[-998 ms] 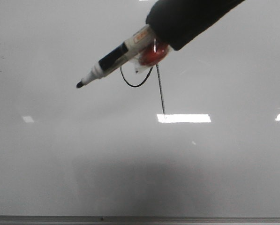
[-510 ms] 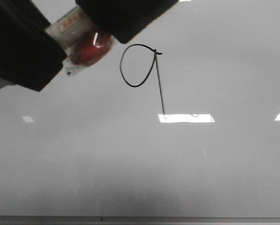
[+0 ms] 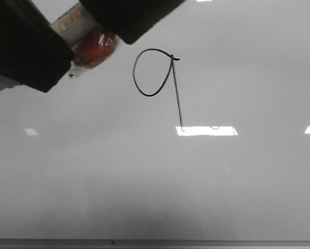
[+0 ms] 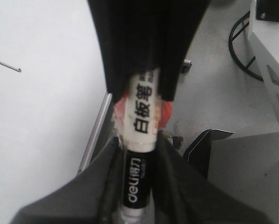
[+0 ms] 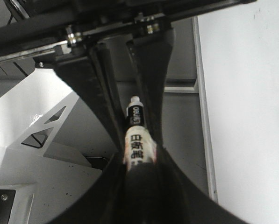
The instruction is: Write number 9 on whiteboard
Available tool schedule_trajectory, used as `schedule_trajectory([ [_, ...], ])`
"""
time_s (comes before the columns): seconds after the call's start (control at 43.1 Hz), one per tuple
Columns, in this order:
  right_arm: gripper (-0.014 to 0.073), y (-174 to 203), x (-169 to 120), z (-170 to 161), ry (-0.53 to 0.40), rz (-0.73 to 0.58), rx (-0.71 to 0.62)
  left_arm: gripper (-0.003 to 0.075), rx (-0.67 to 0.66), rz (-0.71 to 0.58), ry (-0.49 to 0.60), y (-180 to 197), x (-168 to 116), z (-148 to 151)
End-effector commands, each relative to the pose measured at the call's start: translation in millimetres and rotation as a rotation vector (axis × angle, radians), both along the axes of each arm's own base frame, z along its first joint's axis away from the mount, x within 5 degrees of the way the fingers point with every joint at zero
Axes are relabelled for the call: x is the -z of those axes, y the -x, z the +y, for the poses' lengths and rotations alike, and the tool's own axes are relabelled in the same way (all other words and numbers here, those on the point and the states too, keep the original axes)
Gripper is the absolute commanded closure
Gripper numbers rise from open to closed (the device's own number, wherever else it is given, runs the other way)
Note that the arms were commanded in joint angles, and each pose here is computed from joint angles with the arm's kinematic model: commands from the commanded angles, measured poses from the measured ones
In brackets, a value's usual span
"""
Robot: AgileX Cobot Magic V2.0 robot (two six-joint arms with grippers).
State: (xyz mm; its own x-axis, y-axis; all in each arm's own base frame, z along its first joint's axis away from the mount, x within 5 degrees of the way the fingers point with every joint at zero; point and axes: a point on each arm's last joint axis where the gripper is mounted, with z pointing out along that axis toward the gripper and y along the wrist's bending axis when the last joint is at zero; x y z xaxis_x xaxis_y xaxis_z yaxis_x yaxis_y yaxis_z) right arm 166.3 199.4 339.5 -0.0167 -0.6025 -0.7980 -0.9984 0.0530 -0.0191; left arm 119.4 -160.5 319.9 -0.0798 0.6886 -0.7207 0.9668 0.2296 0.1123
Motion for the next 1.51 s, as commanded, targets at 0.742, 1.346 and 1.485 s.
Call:
schedule_trajectory([
  [0.742,0.0043,30.3,-61.8,-71.0,-0.341,-0.173,0.386,0.0739,-0.329,-0.024,0.082,-29.7,-16.2,20.1],
  [1.346,0.0592,108.9,35.3,-144.0,-0.482,-0.266,0.767,0.0739,-1.149,-0.233,0.485,-90.6,44.1,113.3],
  [1.485,0.0661,109.0,35.3,-143.9,-0.483,-0.265,0.767,0.0739,-1.18,-0.209,0.436,-108.0,63.5,111.0],
])
